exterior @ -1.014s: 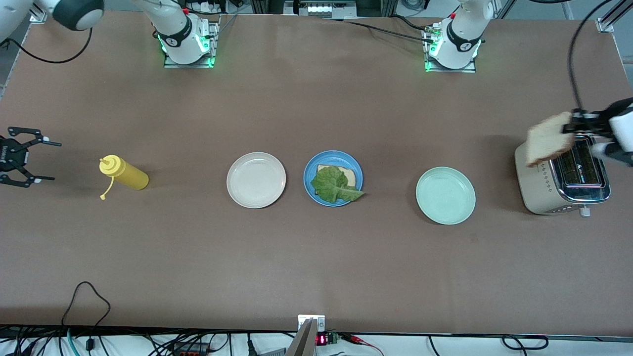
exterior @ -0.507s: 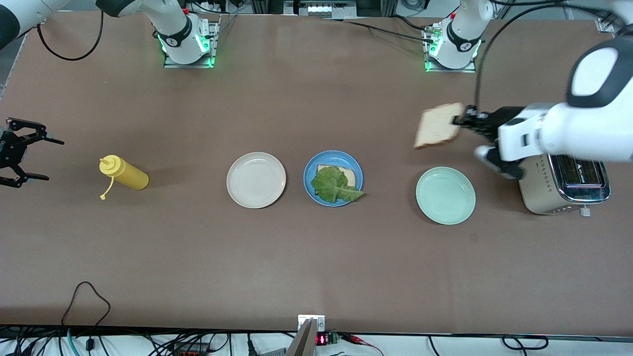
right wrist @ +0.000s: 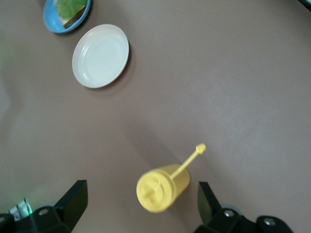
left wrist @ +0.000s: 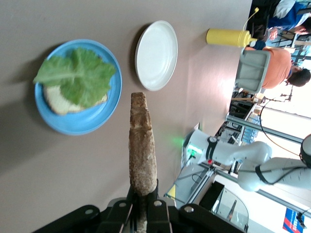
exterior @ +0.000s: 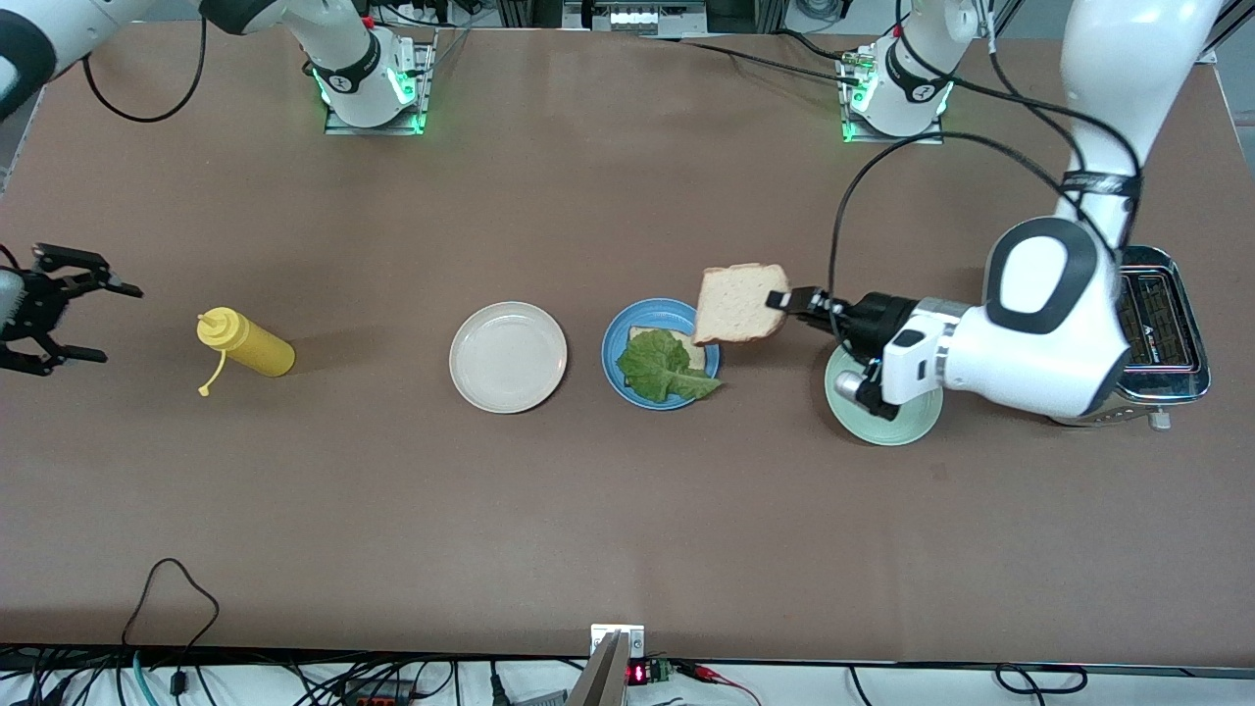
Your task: Make sandwich in blue plate with both arms
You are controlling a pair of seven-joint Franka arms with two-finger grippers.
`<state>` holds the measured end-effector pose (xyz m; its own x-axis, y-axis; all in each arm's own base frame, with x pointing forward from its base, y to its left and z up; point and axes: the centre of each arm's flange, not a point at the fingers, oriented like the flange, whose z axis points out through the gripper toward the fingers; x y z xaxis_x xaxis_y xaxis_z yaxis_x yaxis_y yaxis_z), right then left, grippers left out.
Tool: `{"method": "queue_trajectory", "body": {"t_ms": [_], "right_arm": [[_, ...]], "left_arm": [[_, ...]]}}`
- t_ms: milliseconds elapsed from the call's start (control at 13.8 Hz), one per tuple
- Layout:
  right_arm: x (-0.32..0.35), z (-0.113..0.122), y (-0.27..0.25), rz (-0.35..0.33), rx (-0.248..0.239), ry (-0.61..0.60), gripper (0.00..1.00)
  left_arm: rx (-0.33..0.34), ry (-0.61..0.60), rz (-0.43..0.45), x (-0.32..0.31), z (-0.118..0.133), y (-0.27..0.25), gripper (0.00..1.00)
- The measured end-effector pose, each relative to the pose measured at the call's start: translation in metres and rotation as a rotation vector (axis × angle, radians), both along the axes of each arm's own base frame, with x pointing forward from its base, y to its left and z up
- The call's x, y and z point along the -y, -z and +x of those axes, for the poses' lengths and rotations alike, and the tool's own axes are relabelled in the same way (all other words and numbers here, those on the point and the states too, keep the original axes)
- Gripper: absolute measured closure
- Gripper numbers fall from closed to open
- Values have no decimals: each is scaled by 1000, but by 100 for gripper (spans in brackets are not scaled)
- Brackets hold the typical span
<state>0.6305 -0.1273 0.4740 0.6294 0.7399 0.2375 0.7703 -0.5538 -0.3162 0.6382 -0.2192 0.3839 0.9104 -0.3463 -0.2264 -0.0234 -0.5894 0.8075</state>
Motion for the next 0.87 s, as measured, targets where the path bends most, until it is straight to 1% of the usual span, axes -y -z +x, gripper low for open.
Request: {"method": "queue_trajectory", "body": {"t_ms": [145, 217, 362, 434, 652, 869], "right_arm": [[-24, 8, 5, -41, -42, 43, 0], [-32, 13, 8, -72, -55, 54, 0], [-48, 19, 9, -147, -71, 77, 0], [-59, 21, 3, -181, -75, 92, 0], [-94, 16, -33, -245, -73, 167, 0], [-117, 4, -63, -303, -80, 267, 0]], "left_arm": [[38, -18, -31, 20, 2, 13, 91], [52, -38, -71, 28, 2, 21, 91], [87, -78, -154, 36, -5, 49, 91], [106, -89, -177, 37, -10, 67, 91], [156, -93, -223, 35, -22, 110, 91], [212, -110, -260, 35, -25, 143, 91]]}}
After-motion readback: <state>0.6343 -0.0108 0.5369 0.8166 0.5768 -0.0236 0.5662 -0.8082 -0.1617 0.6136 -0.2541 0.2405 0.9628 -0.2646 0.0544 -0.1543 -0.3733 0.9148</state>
